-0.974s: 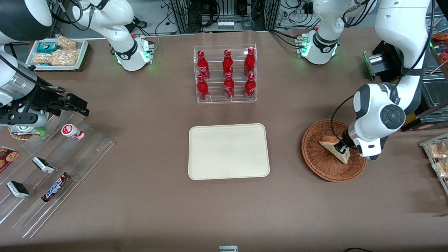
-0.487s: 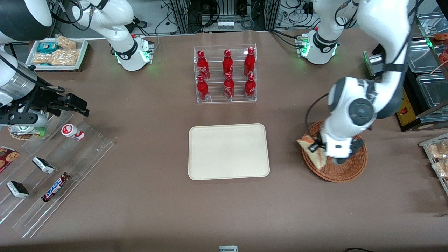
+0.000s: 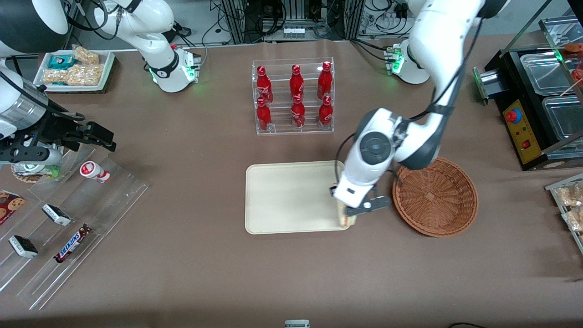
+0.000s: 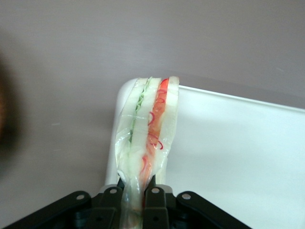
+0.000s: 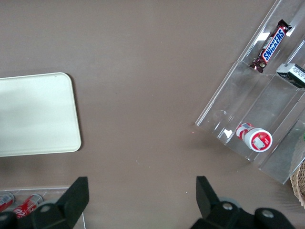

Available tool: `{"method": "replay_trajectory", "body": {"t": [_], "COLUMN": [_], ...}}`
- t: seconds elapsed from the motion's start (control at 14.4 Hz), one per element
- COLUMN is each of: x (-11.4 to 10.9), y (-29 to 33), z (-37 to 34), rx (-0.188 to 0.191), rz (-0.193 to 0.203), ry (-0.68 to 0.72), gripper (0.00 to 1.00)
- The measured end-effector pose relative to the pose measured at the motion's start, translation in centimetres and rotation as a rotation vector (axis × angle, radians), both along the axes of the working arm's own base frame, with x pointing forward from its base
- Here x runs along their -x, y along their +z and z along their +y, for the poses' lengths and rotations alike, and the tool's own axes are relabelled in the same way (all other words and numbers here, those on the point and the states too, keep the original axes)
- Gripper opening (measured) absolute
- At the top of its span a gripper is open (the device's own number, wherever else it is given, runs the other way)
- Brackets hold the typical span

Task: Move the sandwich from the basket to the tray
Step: 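Carry the sandwich with the left gripper over the cream tray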

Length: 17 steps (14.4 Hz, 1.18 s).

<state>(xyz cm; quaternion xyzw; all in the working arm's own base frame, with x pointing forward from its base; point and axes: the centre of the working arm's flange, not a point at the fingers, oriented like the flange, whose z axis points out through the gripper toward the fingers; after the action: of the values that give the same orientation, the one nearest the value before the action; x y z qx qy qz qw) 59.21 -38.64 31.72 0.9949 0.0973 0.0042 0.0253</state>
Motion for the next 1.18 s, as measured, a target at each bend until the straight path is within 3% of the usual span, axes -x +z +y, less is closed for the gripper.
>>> {"method": "replay_trajectory", "body": {"t": [0.28,0.49,0.97,1.18], "x": [2.5,4.8,5.5,5.0], "y": [-2.4,-4.4,-7.4,-5.9], "z": [-7.4,-10.5,-11.8,-12.0], "rx": [0.025,0.020,0.018,0.036], "rz": [-0.020,-0.013,-0.028,-0.049], "ry": [-0.102,-0.118,-0.046,0.000], "gripper": [0.15,0.15,0.18,0.46]}}
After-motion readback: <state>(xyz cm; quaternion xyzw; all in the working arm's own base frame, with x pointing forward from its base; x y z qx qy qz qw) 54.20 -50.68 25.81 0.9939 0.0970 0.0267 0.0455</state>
